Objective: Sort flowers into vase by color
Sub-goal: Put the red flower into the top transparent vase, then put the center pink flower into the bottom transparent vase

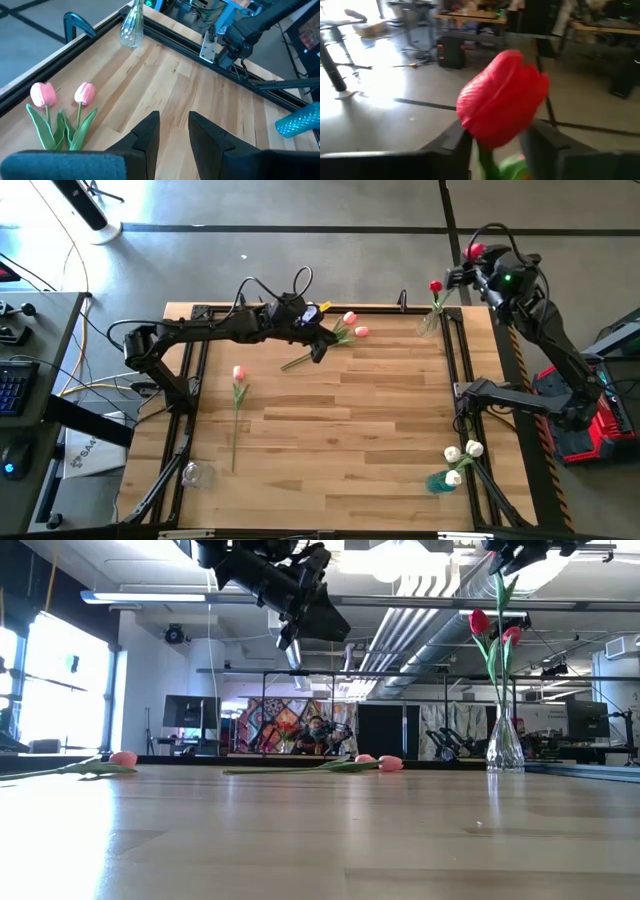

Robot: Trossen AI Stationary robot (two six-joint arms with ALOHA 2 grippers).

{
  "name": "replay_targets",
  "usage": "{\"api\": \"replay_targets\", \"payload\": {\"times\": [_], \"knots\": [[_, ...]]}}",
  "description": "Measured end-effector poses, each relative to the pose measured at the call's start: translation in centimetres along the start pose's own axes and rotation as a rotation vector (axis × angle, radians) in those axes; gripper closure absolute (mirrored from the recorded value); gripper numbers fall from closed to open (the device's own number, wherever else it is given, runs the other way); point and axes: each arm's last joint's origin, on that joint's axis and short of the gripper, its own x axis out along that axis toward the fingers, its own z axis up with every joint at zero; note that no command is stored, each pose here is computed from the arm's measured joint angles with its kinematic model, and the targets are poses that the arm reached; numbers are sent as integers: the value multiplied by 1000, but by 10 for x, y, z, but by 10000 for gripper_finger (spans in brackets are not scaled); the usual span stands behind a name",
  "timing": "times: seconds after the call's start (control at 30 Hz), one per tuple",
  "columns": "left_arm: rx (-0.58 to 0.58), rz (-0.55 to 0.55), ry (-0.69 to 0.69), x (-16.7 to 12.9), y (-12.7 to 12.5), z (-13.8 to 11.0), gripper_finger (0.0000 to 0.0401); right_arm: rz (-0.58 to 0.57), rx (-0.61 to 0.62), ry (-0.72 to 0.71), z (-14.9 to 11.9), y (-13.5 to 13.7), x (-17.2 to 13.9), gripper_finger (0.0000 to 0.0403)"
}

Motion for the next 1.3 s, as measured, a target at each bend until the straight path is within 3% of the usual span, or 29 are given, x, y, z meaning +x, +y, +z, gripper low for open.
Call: {"api": "replay_targets", "payload": {"times": [0.2, 0.4, 0.53, 0.67, 0.77, 0.93, 1.1, 1.3], "knots": [[-17, 16, 35, 0, 3, -3, 309, -52, 12, 3, -1, -1, 1, 163], [-36, 22, 71, -1, 3, -7, 309, -32, 23, -3, 0, 0, 0, 143], [-51, 69, 146, -7, 5, -13, 309, 84, 126, -39, 4, 4, -5, 145], [10, 180, 241, -19, 9, -20, 309, 286, 228, -69, 11, 12, -6, 148], [53, 197, 297, -21, 12, -27, 309, 419, 259, -69, 13, 23, -6, 148], [119, 200, 326, -9, 22, -43, 309, 567, 242, -49, 12, 48, -4, 149], [55, 237, 358, 13, 48, -59, 309, 671, 203, -48, 10, 72, -9, 149], [32, 255, 332, 46, 73, -73, 309, 715, 128, -30, 4, 89, -16, 149]]}}
